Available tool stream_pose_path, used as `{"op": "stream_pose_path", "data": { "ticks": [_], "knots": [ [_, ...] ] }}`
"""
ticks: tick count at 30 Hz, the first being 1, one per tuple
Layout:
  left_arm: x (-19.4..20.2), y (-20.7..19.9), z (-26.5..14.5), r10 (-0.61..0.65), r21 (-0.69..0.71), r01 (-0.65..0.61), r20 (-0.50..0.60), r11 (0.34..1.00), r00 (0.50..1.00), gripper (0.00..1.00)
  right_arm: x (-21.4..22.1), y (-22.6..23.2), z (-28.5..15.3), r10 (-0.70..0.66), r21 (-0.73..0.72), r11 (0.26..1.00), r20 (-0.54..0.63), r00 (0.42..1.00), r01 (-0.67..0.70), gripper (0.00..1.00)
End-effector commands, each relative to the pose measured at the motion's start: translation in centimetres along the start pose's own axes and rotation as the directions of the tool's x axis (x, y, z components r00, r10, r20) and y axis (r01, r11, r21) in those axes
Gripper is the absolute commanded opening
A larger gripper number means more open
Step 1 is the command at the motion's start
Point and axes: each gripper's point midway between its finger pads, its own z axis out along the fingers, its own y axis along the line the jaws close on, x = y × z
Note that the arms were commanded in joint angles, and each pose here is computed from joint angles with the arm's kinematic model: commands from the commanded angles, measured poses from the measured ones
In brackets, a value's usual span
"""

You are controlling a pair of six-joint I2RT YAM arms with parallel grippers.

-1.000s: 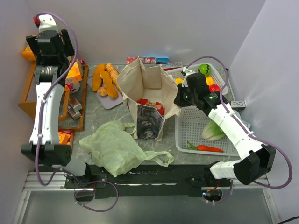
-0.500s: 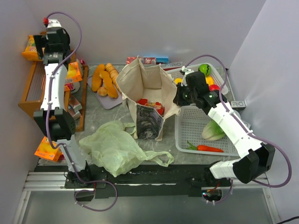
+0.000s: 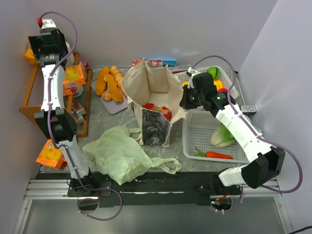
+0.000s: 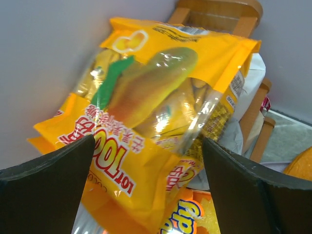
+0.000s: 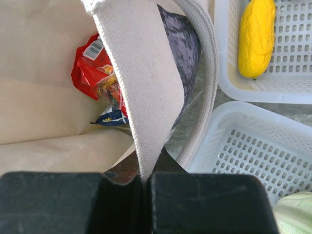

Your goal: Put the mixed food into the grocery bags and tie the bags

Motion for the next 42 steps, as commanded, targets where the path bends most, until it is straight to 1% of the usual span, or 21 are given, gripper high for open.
{"op": "stream_pose_path", "data": {
  "ticks": [1,3,4,7,11,12,14,15,17,18,19,22,23,25,26,27,29,30,31,36,42],
  "knots": [
    [0.9,-0.7,1.0,-0.017,0.042,0.018,-0.019,0.999,1.000,0.85,-3.9,2.0,-1.5,-0.031,-0.065,0.997,0.128,0.991,0.039,0.00],
    [1.1,-0.6,0.9,-0.022,0.036,0.023,-0.026,0.999,0.999,0.64,-4.0,2.0,-1.4,-0.032,-0.066,0.997,0.129,0.991,0.041,0.00],
    [1.4,-0.7,0.9,-0.019,0.040,0.021,-0.034,0.999,0.999,0.37,-3.9,1.8,-1.3,-0.031,-0.060,0.997,0.126,0.992,0.039,0.00],
    [0.7,-0.3,0.1,-0.036,0.037,0.037,-0.015,0.999,0.999,0.01,-3.9,1.6,-1.1,-0.036,-0.043,0.998,0.120,0.992,0.041,0.00],
    [-2.4,-0.6,-3.2,-0.064,0.081,0.060,0.052,0.995,0.997,0.01,-3.8,1.5,-1.1,-0.035,-0.039,0.998,0.116,0.993,0.039,0.00],
    [-4.9,-1.1,-5.7,-0.086,0.113,0.073,0.116,0.991,0.989,0.01,-3.9,1.5,-1.2,-0.035,-0.041,0.998,0.117,0.992,0.040,0.00],
    [-6.3,-2.5,-8.5,-0.083,0.162,0.057,0.158,0.985,0.984,0.01,-3.9,1.7,-1.3,-0.033,-0.047,0.998,0.122,0.992,0.039,0.00],
    [-8.6,-3.7,-12.1,-0.099,0.213,0.051,0.218,0.976,0.971,0.01,-3.8,1.6,-1.2,-0.030,-0.046,0.998,0.121,0.992,0.036,0.00],
    [-9.5,-5.3,-15.5,-0.087,0.246,0.019,0.270,0.969,0.959,0.01,-3.7,1.8,-1.3,-0.031,-0.055,0.998,0.123,0.992,0.038,0.00],
    [-10.3,-6.9,-19.3,-0.106,0.312,0.007,0.303,0.950,0.947,0.01,-3.6,1.7,-1.4,-0.029,-0.054,0.998,0.122,0.992,0.035,0.00],
    [-10.8,-7.4,-21.1,-0.136,0.349,0.017,0.319,0.937,0.938,0.01,-3.5,1.6,-1.4,-0.026,-0.053,0.998,0.122,0.992,0.033,0.00],
    [-11.2,-9.6,-28.0,-0.249,0.562,0.033,0.312,0.827,0.917,0.01,-3.2,1.5,-1.2,-0.025,-0.045,0.999,0.122,0.992,0.030,0.00],
    [-11.0,-11.2,-30.5,-0.305,0.680,0.042,0.272,0.732,0.913,0.01,-3.2,1.4,-1.2,-0.022,-0.043,0.999,0.126,0.992,0.027,0.00],
    [-9.6,-12.1,-34.4,-0.334,0.794,0.025,0.227,0.607,0.915,0.01,-2.8,1.1,-0.9,-0.018,-0.031,0.999,0.115,0.993,0.021,0.00],
    [-8.9,-13.1,-36.5,-0.351,0.854,0.025,0.186,0.519,0.918,0.01,-2.6,1.0,-0.8,-0.013,-0.027,0.999,0.110,0.994,0.016,0.00],
    [-6.8,-14.2,-38.3,-0.325,0.901,0.001,0.156,0.434,0.933,0.01,-2.5,0.9,-0.6,-0.014,-0.023,1.000,0.102,0.995,0.017,0.00],
    [-4.9,-15.2,-41.3,-0.310,0.946,-0.008,0.115,0.325,0.944,0.01,-2.2,0.8,-0.5,-0.007,-0.020,1.000,0.092,0.996,0.009,0.00],
    [-2.5,-16.5,-42.1,-0.268,0.966,-0.007,0.078,0.258,0.960,0.01,-2.1,0.8,-0.4,-0.005,-0.022,1.000,0.091,0.996,0.007,0.00],
    [-1.5,-17.1,-42.7,-0.256,0.976,-0.002,0.059,0.218,0.965,0.01,-2.0,1.0,-0.4,-0.006,-0.027,1.000,0.090,0.996,0.008,0.00],
    [3.2,-20.1,-43.6,-0.199,0.993,0.056,-0.034,0.106,0.980,0.01,-1.7,1.7,-0.3,-0.005,-0.040,0.999,0.083,0.997,0.008,0.00],
    [4.1,-23.1,-44.6,-0.181,0.997,0.066,-0.059,0.035,0.982,0.01,-1.5,2.4,-0.3,-0.018,-0.035,0.999,0.070,0.997,0.020,0.00]
  ]
}}
